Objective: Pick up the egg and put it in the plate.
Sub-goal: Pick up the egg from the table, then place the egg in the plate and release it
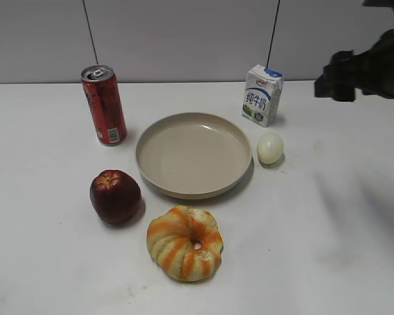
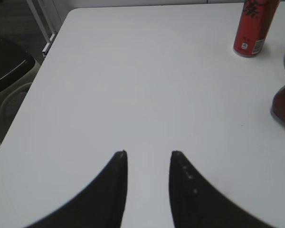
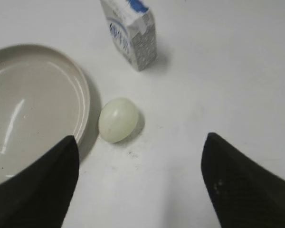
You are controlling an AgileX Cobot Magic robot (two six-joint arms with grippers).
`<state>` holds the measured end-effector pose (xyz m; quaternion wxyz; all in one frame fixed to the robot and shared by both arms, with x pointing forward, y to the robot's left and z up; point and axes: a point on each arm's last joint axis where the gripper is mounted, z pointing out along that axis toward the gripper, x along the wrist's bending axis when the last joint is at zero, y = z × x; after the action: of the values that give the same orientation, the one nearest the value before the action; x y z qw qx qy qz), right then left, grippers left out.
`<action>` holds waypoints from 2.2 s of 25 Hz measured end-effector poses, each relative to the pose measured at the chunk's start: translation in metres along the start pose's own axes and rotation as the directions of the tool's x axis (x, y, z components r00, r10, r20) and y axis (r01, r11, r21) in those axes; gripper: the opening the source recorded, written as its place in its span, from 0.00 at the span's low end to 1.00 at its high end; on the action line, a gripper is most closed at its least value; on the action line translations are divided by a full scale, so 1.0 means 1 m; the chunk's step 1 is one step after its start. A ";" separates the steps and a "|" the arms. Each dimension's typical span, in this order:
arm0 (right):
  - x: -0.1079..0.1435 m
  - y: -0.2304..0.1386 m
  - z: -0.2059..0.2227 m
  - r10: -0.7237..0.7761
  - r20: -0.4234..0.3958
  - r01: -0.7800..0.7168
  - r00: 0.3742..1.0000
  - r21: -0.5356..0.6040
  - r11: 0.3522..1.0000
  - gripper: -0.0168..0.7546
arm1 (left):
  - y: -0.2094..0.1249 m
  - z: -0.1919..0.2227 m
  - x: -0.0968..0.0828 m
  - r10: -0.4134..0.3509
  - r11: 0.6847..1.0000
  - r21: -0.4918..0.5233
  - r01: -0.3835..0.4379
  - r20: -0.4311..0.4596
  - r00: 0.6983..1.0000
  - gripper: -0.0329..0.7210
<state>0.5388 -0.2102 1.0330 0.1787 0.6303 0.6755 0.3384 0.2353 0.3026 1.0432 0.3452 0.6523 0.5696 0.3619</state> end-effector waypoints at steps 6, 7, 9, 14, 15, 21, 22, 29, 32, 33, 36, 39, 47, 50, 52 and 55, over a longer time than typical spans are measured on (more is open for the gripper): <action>0.018 0.014 0.072 0.080 -0.033 -0.067 0.996 0.280 0.958 0.88 | 0.000 0.000 0.000 0.000 1.000 0.000 0.000 0.000 1.000 0.36; 0.018 0.013 0.083 0.084 -0.033 -0.069 0.996 0.314 0.947 0.88 | 0.000 0.000 0.000 0.000 1.000 0.000 0.000 0.000 1.000 0.36; 0.020 0.017 0.100 0.088 -0.037 -0.069 0.995 0.349 0.935 0.88 | 0.000 0.000 0.000 0.000 1.000 0.000 0.000 0.000 1.000 0.36; 0.020 0.017 0.137 0.092 -0.030 -0.072 0.995 0.401 0.913 0.86 | 0.000 0.000 0.000 0.000 1.000 0.000 0.000 0.000 1.000 0.36; 0.020 0.017 0.142 0.092 -0.028 -0.073 0.995 0.406 0.911 0.86 | 0.000 0.000 0.000 0.000 1.000 0.000 0.000 0.000 1.000 0.36; 0.014 -0.001 0.169 0.087 -0.003 -0.076 0.996 0.463 0.883 0.81 | 0.000 0.000 0.000 0.000 1.000 0.000 0.000 0.000 1.000 0.36; 0.013 -0.004 0.172 0.085 0.002 -0.076 0.996 0.471 0.879 0.81 | 0.000 0.000 0.000 0.000 1.000 0.000 0.000 0.000 1.000 0.36; 0.009 -0.013 0.186 0.078 0.016 -0.076 0.997 0.477 0.876 0.67 | 0.000 0.000 0.000 0.000 1.000 0.000 0.000 0.000 1.000 0.36; 0.009 -0.012 0.186 0.074 0.016 -0.073 0.997 0.468 0.881 0.62 | 0.000 0.000 0.000 0.000 1.000 0.000 0.000 0.000 1.000 0.36; 0.010 -0.010 0.185 0.070 0.014 -0.068 0.997 0.466 0.882 0.62 | 0.000 0.000 0.000 0.000 1.000 0.000 0.000 0.000 1.000 0.36; 0.012 -0.003 0.182 0.056 0.009 -0.053 0.998 0.489 0.870 0.62 | 0.000 0.000 0.000 0.000 1.000 0.000 0.000 0.000 1.000 0.36; 0.017 0.011 0.173 0.042 -0.005 -0.033 0.999 0.534 0.845 0.62 | 0.000 0.000 0.000 0.000 1.000 0.000 0.000 0.000 1.000 0.36; 0.067 0.056 0.142 0.008 -0.134 0.066 0.991 0.534 0.843 0.62 | 0.000 0.000 0.000 0.000 1.000 0.000 0.000 0.000 1.000 0.36; 0.098 0.050 0.138 -0.034 -0.199 0.135 0.979 0.522 0.842 0.62 | 0.000 0.000 0.000 0.000 1.000 0.000 0.000 0.000 1.000 0.36; 0.116 0.043 0.138 -0.068 -0.230 0.181 0.971 0.515 0.838 0.62 | 0.000 0.000 0.000 0.000 1.000 0.000 0.000 0.000 1.000 0.36; 0.133 0.031 0.145 -0.094 -0.254 0.217 0.963 0.519 0.827 0.62 | 0.000 0.000 0.000 0.000 1.000 0.000 0.000 0.000 1.000 0.36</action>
<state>0.6391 -0.0483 0.9764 -0.0546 0.5568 0.8080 0.1847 0.2353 0.3026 1.0432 0.3452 0.6523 0.5696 0.3619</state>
